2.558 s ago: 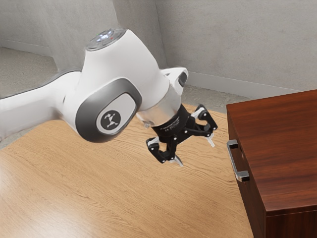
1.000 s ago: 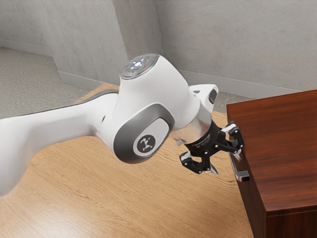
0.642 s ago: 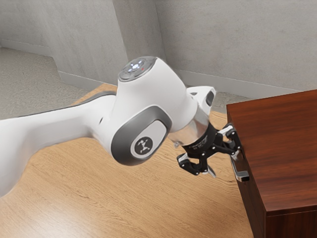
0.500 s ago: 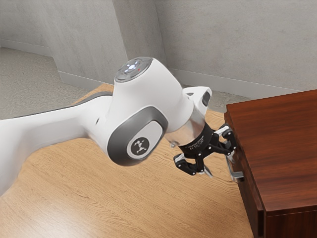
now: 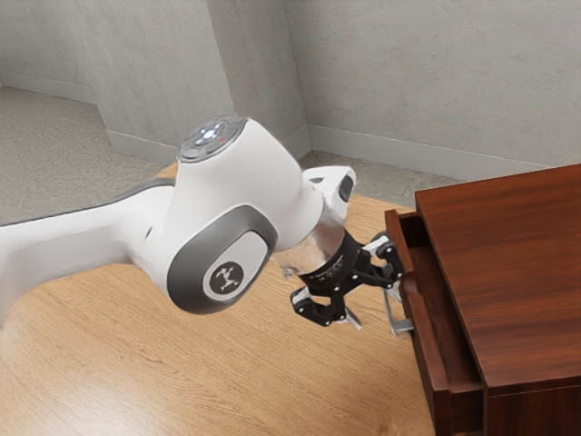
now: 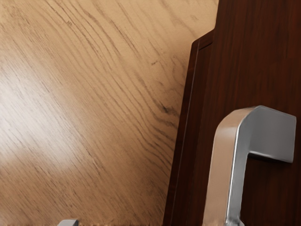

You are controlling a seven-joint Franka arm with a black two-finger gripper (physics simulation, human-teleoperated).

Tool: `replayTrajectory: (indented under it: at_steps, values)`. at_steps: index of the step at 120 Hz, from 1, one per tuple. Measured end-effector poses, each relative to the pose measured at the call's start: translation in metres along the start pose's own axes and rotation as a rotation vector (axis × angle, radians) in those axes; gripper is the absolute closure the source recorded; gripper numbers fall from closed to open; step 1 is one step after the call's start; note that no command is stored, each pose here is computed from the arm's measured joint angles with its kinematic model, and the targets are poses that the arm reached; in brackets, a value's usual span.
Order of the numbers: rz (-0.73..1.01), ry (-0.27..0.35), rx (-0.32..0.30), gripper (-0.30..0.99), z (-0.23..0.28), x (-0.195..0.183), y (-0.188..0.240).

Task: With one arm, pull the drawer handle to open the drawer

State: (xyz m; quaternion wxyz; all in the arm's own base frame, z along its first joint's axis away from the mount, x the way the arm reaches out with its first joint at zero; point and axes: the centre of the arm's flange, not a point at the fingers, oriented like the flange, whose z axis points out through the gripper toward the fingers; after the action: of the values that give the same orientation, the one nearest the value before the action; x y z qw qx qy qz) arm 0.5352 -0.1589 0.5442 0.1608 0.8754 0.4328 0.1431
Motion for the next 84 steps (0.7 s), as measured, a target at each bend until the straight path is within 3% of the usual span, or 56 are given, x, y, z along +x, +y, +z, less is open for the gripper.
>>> replayTrajectory:
  at_steps: [84]
  values:
    - [-0.026, 0.023, -0.009, 0.32, -0.014, 0.002, -0.027]
